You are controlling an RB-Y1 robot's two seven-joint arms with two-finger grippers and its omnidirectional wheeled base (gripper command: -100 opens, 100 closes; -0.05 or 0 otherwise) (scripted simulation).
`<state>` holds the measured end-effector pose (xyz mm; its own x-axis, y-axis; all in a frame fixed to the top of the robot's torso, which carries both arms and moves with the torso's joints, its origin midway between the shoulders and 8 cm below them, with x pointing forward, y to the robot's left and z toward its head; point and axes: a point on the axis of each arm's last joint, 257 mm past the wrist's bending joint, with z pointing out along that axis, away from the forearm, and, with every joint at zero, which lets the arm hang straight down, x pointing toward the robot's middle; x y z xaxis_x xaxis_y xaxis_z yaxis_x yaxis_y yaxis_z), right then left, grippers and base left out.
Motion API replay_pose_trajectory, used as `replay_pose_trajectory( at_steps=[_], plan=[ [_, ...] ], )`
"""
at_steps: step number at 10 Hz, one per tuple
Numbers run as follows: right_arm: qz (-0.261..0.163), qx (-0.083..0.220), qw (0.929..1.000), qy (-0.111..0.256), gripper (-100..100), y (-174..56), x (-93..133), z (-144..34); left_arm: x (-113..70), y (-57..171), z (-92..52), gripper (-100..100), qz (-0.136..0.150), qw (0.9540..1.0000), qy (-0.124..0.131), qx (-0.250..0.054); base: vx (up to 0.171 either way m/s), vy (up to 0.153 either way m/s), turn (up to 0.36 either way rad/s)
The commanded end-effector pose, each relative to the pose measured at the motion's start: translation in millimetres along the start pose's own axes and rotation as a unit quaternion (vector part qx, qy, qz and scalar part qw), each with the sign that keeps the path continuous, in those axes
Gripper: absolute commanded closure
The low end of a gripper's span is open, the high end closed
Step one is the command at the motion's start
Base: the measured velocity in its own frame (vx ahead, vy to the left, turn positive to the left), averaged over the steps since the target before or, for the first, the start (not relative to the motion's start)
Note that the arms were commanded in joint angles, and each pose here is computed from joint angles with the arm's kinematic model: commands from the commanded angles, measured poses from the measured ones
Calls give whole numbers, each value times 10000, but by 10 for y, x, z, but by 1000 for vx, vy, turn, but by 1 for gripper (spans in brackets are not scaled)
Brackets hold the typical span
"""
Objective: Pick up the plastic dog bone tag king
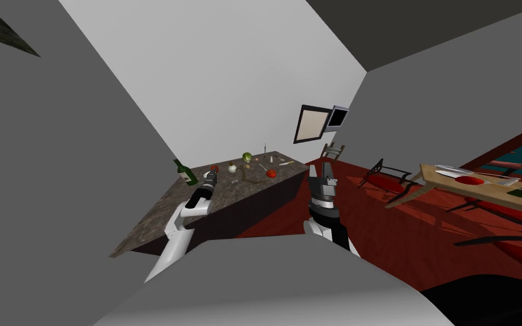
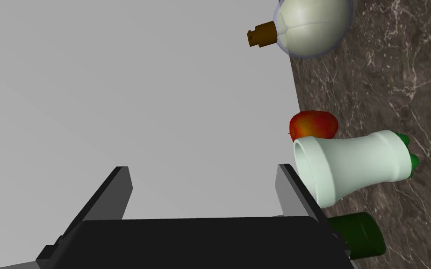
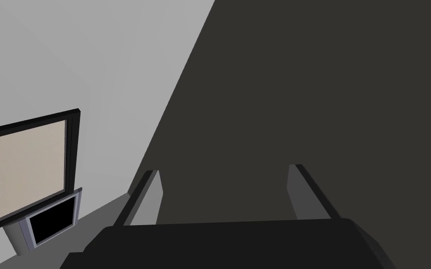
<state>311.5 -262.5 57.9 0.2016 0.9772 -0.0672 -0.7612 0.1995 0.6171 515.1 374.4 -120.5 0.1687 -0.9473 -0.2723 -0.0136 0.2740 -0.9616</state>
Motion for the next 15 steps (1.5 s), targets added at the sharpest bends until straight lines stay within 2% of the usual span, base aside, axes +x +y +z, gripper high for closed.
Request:
replay_pose_trajectory(
  at_steps=[1, 2, 3, 5, 6, 8, 9, 11, 12, 13, 14, 15],
  plan=[
    [0, 0, 10000, 0, 0, 0, 0, 0, -64, 113, 127, -100, -72, 9997, -34, -246, -10, 15, -89],
    [0, 0, 10000, 0, 0, 0, 0, 0, -66, 191, 122, -100, -72, 9992, -39, -397, -9, 15, -52],
    [0, 0, 10000, 0, 0, 0, 0, 0, -121, 257, 220, -100, -151, 9983, -73, -558, -9, 14, -103],
    [0, 0, 10000, 0, 0, 0, 0, 0, -123, 358, 207, -100, -152, 9970, -81, -757, -6, 11, -26],
    [0, 0, 10000, 0, 0, 0, 0, 0, -180, 428, 298, -100, -247, 9953, -119, -924, -5, 6, -128],
    [0, 0, 10000, 0, 0, 0, 0, 0, -182, 516, 280, -100, -248, 9936, -128, -1098, -2, 9, -20],
    [0, 0, 10000, 0, 0, 0, 0, 0, -240, 604, 359, -100, -360, 9907, -172, -1300, -2, 6, -101],
    [0, 0, 10000, 0, 0, 0, 0, 0, -242, 678, 338, -100, -361, 9886, -180, -1448, -2, 10, -44],
    [0, 0, 10000, 0, 0, 0, 0, 0, -300, 778, 405, -100, -489, 9844, -229, -1675, 2, 7, -103],
    [0, 0, 10000, 0, 0, 0, 0, 0, -301, 841, 382, -100, -489, 9821, -236, -1803, 1, 11, -80],
    [0, 0, 10000, 0, 0, 0, 0, 0, -359, 900, 454, -100, -631, 9784, -283, -1949, 2, 12, -151],
    [0, 0, 10000, 0, 0, 0, 0, 0, -359, 972, 423, -100, -632, 9753, -293, -2097, 3, 14, -69]
  ],
)
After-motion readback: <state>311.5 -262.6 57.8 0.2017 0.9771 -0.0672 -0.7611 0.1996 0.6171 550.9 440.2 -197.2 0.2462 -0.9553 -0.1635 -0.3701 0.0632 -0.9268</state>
